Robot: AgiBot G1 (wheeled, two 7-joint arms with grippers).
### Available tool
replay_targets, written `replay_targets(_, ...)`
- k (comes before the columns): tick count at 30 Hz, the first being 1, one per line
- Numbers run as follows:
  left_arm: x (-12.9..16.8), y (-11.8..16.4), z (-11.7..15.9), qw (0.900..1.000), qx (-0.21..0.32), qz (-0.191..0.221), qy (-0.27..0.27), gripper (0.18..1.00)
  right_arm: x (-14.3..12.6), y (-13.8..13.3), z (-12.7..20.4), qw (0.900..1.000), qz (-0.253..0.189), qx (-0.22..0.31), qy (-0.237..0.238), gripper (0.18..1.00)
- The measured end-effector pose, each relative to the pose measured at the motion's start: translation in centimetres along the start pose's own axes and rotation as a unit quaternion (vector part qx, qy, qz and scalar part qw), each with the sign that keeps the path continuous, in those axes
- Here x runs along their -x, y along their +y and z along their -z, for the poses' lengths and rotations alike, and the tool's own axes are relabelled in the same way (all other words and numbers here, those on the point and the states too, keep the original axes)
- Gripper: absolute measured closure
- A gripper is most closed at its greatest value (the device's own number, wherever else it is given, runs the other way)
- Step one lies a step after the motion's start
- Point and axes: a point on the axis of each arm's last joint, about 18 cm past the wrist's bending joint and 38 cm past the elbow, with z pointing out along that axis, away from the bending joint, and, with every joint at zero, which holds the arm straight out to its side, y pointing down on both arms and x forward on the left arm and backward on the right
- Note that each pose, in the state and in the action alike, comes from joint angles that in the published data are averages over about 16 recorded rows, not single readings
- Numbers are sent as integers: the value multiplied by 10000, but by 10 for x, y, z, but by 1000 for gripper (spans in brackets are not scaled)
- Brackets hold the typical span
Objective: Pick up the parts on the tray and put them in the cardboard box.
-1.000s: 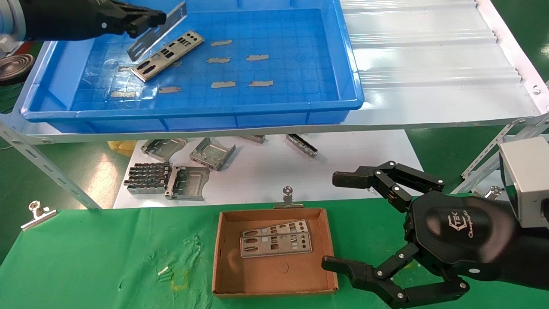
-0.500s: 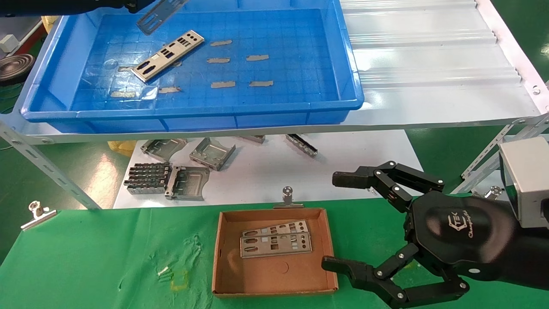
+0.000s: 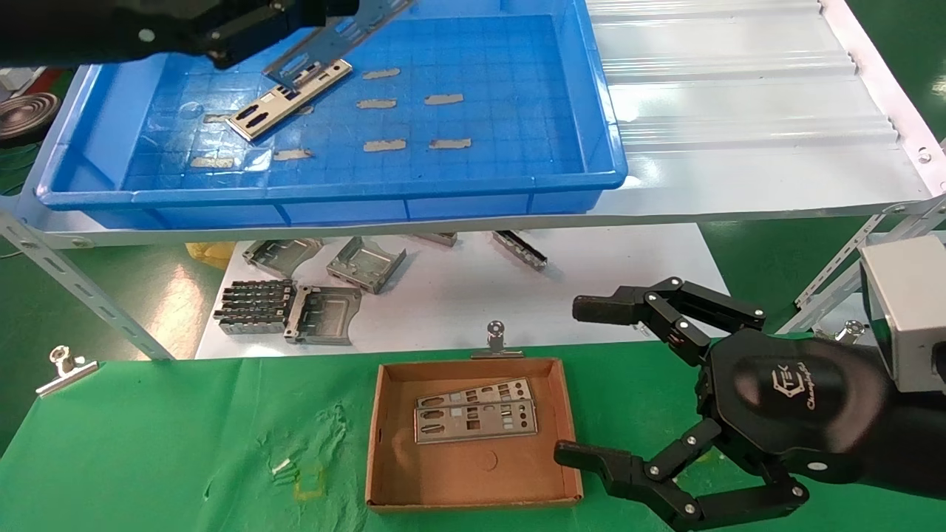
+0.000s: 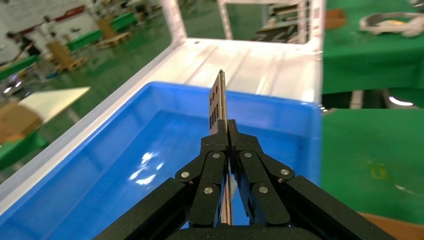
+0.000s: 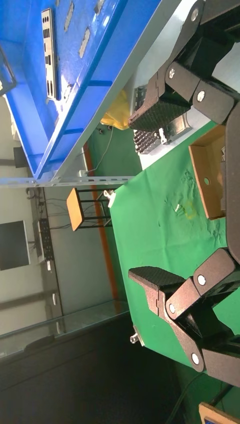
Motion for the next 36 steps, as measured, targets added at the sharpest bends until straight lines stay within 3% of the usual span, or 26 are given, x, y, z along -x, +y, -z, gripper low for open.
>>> replay_targets(13, -50, 0, 16, 9978, -207, -318, 544, 994, 0, 0, 0, 10000, 0, 0, 0, 179)
replay_targets(25, -111, 3, 19, 9960, 65, -283, 850, 994, 0, 0, 0, 10000, 0, 0, 0, 179)
replay_targets(36, -149, 41, 1, 9934, 480, -26, 1046, 994, 0, 0, 0, 10000, 0, 0, 0, 179)
